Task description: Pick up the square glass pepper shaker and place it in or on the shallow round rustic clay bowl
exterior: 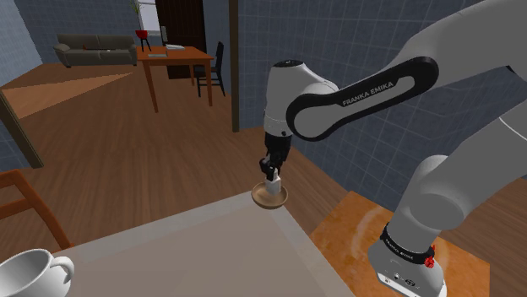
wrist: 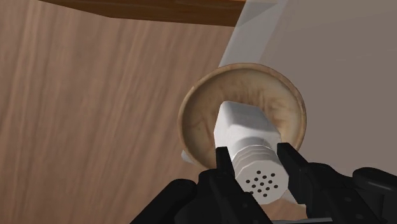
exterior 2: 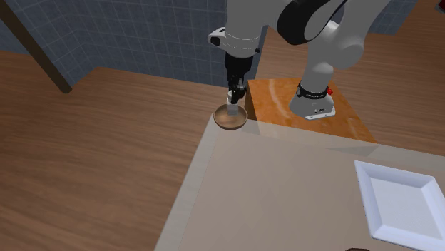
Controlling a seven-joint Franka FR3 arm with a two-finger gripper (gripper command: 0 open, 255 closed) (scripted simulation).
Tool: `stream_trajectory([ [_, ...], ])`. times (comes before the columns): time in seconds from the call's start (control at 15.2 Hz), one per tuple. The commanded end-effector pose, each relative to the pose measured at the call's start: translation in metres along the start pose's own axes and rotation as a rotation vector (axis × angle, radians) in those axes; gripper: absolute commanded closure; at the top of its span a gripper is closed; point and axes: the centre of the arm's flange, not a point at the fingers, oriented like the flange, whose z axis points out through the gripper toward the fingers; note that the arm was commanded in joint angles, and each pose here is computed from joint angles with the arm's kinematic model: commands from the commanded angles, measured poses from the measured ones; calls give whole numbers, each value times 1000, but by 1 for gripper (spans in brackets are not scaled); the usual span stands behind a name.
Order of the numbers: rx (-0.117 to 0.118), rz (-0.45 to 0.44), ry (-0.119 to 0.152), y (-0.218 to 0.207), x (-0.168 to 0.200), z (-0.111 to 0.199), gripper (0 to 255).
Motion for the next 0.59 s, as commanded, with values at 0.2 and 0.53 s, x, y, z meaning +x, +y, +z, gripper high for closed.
stream_trajectory([
  [0.2, 0, 0, 0, 0, 0, 0, 0],
  [0.53, 0, 0, 0, 0, 0, 0, 0],
])
